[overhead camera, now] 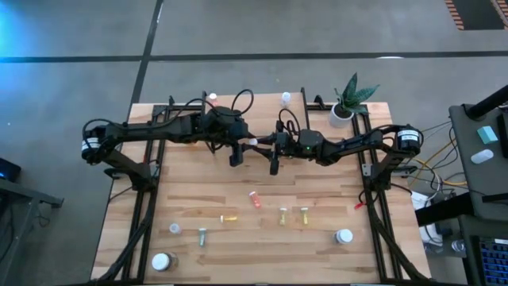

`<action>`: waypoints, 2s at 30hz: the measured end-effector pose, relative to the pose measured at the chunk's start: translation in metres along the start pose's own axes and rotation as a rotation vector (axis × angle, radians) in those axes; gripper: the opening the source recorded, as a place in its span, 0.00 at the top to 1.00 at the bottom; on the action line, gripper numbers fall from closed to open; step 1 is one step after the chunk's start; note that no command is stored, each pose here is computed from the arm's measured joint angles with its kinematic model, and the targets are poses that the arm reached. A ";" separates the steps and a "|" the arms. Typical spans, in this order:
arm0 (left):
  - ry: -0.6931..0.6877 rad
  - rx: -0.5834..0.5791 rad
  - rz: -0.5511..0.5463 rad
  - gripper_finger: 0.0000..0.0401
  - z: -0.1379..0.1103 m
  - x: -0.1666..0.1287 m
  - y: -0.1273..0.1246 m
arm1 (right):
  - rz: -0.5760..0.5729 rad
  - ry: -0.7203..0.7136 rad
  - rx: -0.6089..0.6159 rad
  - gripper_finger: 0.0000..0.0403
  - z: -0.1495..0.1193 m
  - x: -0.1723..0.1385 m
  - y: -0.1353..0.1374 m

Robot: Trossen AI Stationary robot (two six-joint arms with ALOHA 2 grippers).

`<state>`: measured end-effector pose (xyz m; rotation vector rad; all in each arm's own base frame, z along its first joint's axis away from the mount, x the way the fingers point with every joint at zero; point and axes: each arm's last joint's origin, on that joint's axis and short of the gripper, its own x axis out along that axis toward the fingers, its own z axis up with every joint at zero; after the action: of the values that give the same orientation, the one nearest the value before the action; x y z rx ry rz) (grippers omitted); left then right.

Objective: Pick and place medicine bottles onto shelf by color
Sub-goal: Put the top yellow pill bottle on the shelf

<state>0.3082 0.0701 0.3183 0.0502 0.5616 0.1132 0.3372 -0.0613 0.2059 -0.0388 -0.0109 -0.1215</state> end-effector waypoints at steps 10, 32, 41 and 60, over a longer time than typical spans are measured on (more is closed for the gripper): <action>0.003 0.005 0.000 0.73 0.000 0.000 0.000 | -0.001 0.000 0.000 0.72 0.000 0.000 0.000; -0.005 0.009 0.001 0.75 0.002 -0.001 0.000 | -0.004 0.006 0.019 0.66 0.000 0.000 0.000; -0.004 0.022 0.006 0.75 0.002 -0.002 0.001 | -0.014 0.035 0.021 0.43 -0.003 0.000 -0.001; 0.093 0.007 0.421 0.74 0.002 -0.065 0.050 | -0.075 0.107 -0.024 0.26 0.030 -0.023 -0.003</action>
<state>0.2503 0.1123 0.3585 0.1703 0.6388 0.5258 0.3141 -0.0608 0.2355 -0.0558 0.0956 -0.1984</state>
